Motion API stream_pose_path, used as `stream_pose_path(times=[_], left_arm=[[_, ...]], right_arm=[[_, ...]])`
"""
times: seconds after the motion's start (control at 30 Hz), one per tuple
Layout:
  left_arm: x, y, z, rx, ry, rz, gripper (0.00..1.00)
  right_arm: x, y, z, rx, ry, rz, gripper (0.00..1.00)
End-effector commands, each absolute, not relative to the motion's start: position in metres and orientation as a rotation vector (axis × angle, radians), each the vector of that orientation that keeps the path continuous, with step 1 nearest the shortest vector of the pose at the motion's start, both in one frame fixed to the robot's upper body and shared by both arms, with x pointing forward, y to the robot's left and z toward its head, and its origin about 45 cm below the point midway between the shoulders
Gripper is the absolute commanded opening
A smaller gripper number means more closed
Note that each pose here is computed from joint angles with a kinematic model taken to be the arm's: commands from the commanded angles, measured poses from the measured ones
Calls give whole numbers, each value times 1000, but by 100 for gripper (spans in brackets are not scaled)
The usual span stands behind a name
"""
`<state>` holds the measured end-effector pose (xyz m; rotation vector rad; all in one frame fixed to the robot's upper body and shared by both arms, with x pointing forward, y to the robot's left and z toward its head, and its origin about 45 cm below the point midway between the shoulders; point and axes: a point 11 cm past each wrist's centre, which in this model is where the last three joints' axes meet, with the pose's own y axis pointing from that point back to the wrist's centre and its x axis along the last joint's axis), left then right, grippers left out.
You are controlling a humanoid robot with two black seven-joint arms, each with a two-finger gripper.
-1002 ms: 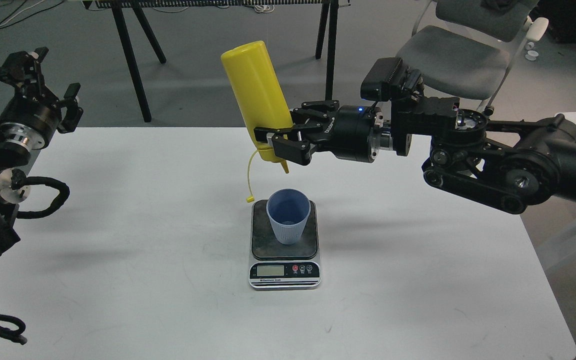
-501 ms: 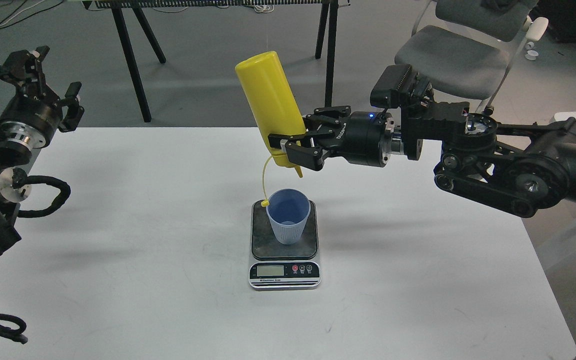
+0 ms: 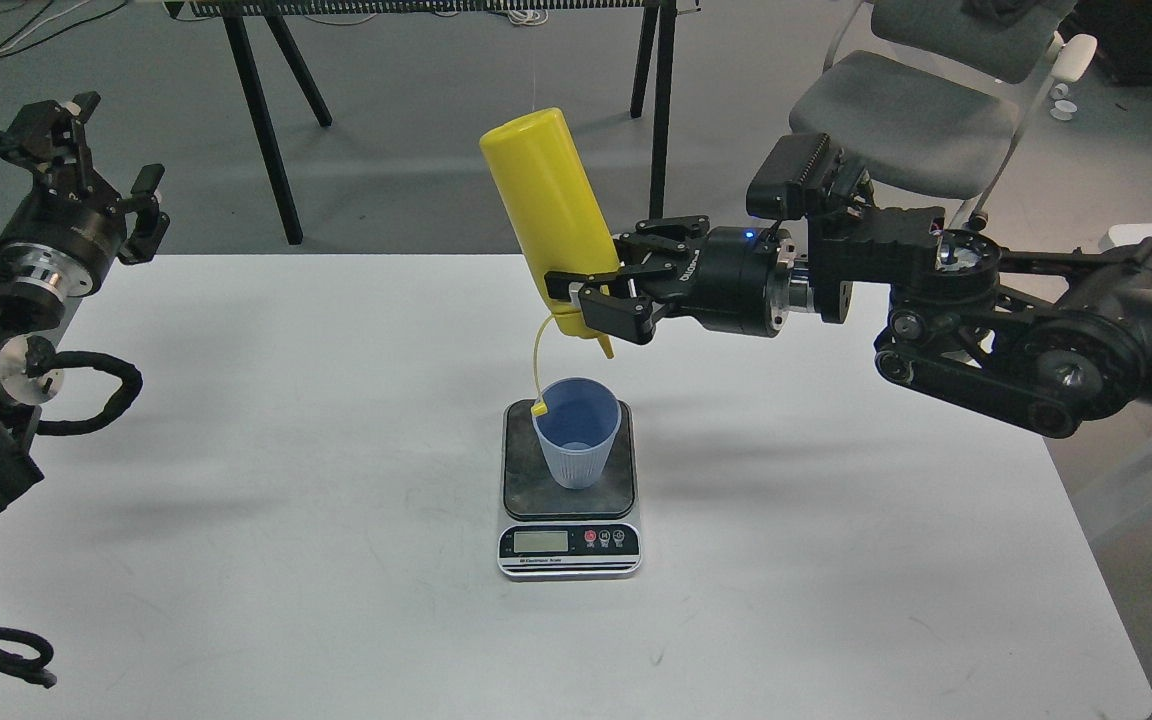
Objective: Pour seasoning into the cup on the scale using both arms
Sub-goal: 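Squeeze yellow sauce from the bottle into the cup, then lift the bottle upright away from the cup with the right gripper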
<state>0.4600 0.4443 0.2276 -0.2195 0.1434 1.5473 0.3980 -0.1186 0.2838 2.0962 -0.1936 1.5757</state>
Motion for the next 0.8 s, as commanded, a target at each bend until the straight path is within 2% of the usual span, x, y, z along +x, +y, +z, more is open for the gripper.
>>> stream_pose_path(times=[0.0,0.13,0.3,0.5,0.63,0.77], left_arm=[[459,446,227,-216,143,1550,87],[459,444,226,-214,145,1547,87],[459,443,224,-214,149,1546,87],[460,443,226,-217,145,1544,87],[461,442,227,-219,144,1543,87],[460,441,225,-219,149,1543,87]], right_arm=[[410,-138,296,2142,-331,1484,31],[424,-178,336,2429,-746,1092,31],[410,-228,354,2807,-1116,432,31],[388,-285,323,3124,-1489,-633,31],[365,-320,287,3118,-1716,-975,31],[320,-337,242,3000,-1937,-1267,31]])
